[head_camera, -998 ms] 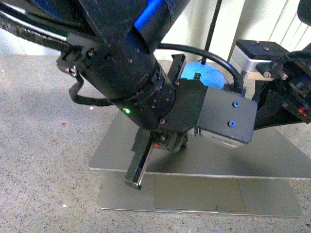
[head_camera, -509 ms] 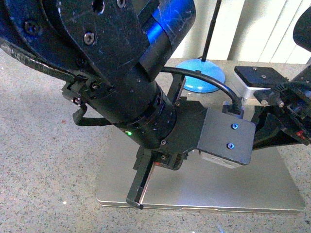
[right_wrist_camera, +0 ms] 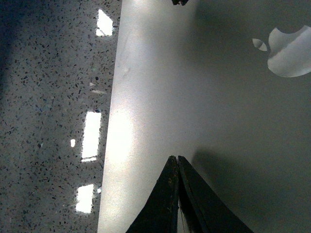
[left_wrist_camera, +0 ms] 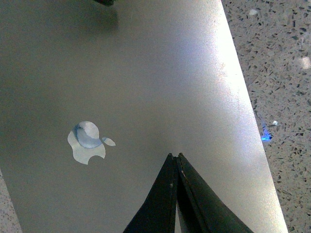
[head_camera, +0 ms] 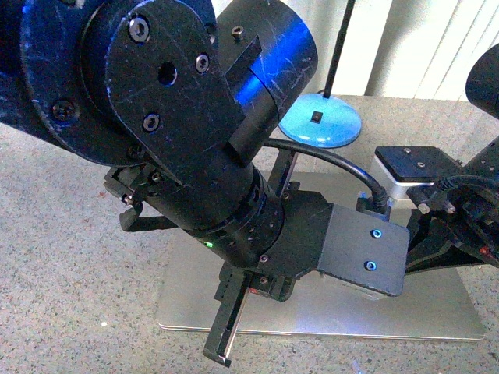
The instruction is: Close laptop
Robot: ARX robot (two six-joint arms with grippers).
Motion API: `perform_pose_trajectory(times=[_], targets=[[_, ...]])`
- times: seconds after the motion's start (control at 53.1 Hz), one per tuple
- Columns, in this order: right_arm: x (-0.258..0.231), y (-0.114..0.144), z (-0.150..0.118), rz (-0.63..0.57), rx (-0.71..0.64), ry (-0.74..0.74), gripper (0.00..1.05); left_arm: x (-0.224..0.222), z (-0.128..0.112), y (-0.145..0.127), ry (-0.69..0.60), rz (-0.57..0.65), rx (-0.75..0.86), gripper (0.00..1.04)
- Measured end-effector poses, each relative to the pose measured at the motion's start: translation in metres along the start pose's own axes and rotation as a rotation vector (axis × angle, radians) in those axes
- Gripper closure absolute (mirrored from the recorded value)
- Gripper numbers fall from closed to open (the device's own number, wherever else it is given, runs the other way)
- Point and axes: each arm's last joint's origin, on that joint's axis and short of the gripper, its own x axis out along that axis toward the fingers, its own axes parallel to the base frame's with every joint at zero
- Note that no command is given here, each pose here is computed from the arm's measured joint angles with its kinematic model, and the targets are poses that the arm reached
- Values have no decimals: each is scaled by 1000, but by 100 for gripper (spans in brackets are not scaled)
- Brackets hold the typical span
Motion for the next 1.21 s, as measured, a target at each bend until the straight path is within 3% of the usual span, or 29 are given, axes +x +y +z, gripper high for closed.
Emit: perform_pose_trajectory(times=[0.339, 0.923, 1.017, 1.205], targets=[[3, 0, -1, -24, 6, -24, 102, -4, 2, 3, -16, 29, -21, 101], [-4, 8, 14, -160, -11, -134, 102, -54, 5, 18, -112, 264, -143, 101], [-26, 7, 30, -284, -58, -227, 102, -79, 3, 24, -172, 399, -216, 101], [-86, 19, 68, -678, -159, -374, 102, -154, -9, 36, -299, 764, -458, 101]])
